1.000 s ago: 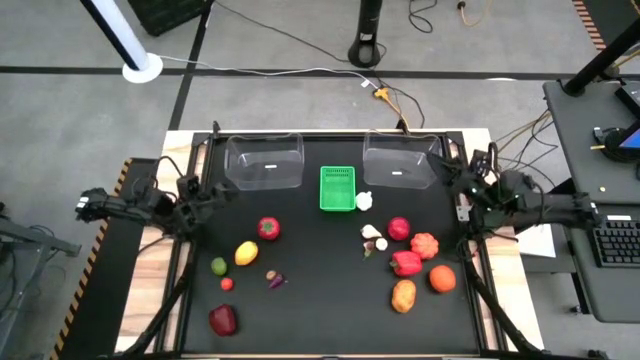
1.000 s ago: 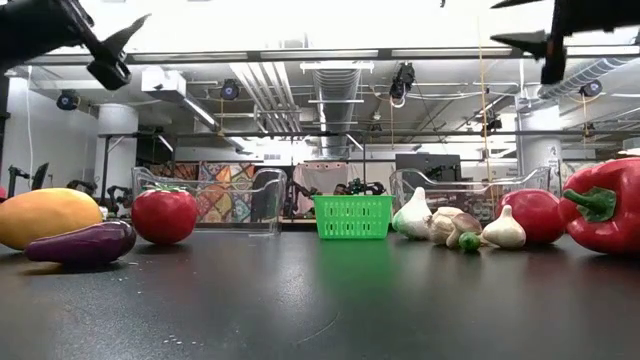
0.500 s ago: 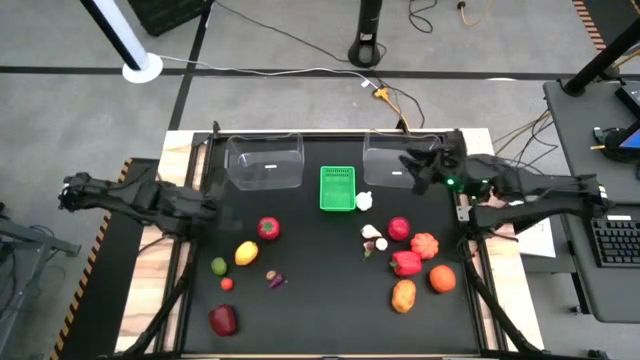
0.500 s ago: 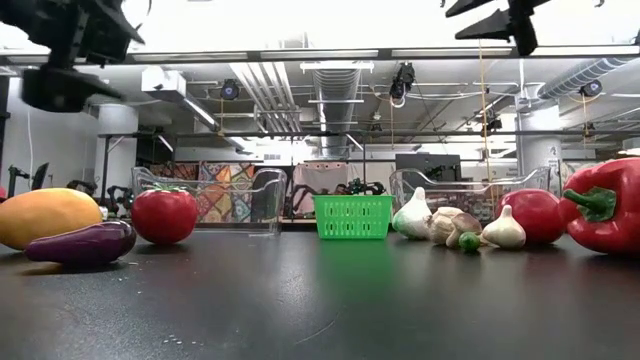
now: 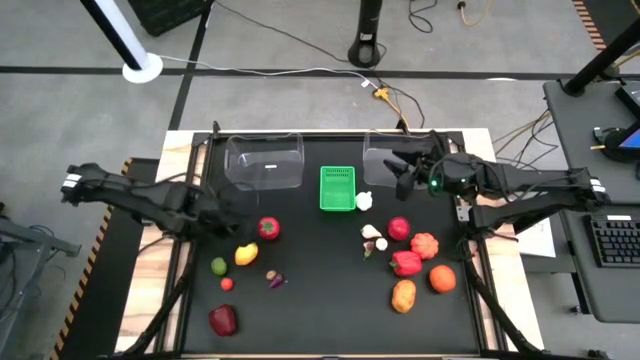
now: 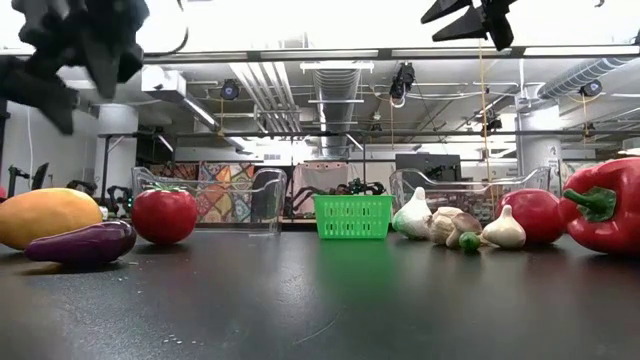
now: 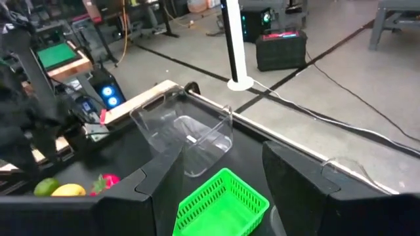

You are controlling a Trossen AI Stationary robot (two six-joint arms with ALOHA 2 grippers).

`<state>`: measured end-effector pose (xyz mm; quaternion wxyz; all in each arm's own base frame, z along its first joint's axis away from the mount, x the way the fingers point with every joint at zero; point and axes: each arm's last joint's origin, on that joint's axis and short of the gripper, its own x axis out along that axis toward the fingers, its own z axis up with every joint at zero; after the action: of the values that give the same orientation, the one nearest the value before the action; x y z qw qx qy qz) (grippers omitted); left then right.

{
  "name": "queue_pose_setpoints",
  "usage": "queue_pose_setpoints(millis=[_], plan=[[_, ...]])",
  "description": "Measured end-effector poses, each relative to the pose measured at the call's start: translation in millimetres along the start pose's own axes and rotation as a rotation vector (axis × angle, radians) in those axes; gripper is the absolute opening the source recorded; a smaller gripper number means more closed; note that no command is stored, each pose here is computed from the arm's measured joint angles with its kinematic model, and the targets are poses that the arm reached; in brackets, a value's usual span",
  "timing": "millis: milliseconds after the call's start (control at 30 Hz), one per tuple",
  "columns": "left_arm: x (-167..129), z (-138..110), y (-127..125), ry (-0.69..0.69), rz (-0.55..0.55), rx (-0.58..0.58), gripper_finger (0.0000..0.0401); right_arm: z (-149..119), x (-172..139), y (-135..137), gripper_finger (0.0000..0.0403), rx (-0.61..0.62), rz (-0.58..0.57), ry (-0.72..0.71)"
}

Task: Sort produce into baskets
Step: Put the yellow lemon into the left transparent bin

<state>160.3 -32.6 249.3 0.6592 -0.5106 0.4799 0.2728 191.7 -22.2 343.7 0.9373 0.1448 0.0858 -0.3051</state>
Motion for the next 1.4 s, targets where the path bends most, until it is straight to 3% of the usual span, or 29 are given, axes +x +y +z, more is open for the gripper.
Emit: queue_pose_setpoints(millis=[267,733,900,1200,1400], plan=[[34,2,-7,0.026,0.182,0.094,0.0292,1,-1,0,0.0196,0.008,0.002,0.000],[81,-1,-17,0.085,0.321,0.260,0.0291,0,-2,-1,0.0196,0.005,0.001,0.007],[90,-2,-17,0.101,0.357,0.285,0.0271,0,-2,-1,0.0196,0.005,0.001,0.007],[98,-3,-19,0.111,0.370,0.315,0.0184,0,-2,-1,0.0196,0.004,0.000,0.008],[70,-2,-38,0.131,0.255,0.373,0.0181,0,-2,-1,0.0196,0.003,0.000,0.010]])
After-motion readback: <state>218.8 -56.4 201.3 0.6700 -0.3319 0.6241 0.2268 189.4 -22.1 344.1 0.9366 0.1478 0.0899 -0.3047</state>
